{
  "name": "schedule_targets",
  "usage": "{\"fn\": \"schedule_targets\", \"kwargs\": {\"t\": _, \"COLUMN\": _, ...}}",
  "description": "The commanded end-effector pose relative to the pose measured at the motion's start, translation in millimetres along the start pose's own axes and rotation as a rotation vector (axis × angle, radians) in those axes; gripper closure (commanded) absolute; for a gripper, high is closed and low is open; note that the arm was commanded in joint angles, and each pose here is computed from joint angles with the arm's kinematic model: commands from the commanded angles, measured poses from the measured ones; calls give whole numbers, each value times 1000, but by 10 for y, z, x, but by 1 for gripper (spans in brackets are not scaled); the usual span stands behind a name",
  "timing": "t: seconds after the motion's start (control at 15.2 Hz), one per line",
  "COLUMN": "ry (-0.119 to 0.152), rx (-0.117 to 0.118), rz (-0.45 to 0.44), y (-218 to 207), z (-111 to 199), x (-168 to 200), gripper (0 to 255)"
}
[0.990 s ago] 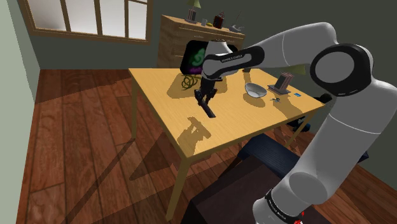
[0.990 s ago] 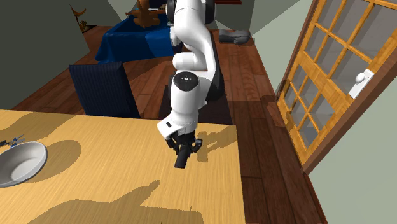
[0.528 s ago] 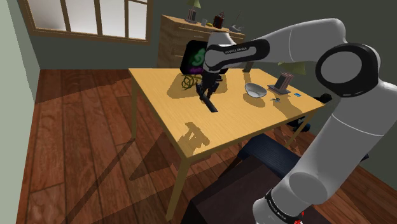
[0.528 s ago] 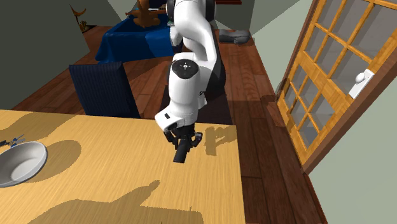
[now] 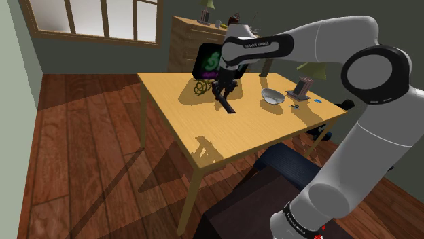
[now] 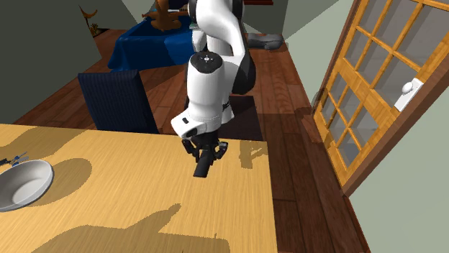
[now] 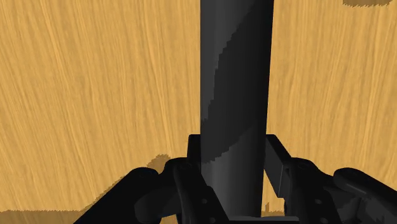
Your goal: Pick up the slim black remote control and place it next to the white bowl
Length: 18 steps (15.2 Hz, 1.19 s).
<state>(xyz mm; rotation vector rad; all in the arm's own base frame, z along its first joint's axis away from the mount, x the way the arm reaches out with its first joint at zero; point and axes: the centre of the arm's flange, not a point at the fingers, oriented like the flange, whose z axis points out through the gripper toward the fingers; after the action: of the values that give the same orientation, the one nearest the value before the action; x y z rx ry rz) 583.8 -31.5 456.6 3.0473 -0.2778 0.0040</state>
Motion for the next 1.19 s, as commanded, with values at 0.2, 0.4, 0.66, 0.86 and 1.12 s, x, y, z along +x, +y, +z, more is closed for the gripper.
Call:
{"fn": "schedule_targets", "kwargs": {"t": 0.2, "ry": 0, "rx": 0, "rz": 0, "y": 610, "z": 30, "x": 52, "gripper": 255}}
{"fn": "schedule_targets", "kwargs": {"t": 0.4, "ry": 0, "rx": 0, "rz": 0, "y": 1003, "z": 62, "x": 91, "gripper": 255}}
{"fn": "schedule_targets", "kwargs": {"t": 0.66, "ry": 0, "rx": 0, "rz": 0, "y": 1526, "z": 105, "x": 144, "gripper": 255}}
{"fn": "schedule_targets", "kwargs": {"t": 0.86, "ry": 0, "rx": 0, "rz": 0, "y": 1919, "z": 138, "x": 183, "gripper": 255}}
{"fn": "schedule_targets", "kwargs": {"t": 1.12, "ry": 0, "rx": 0, "rz": 0, "y": 2442, "z": 181, "x": 236, "gripper": 255}}
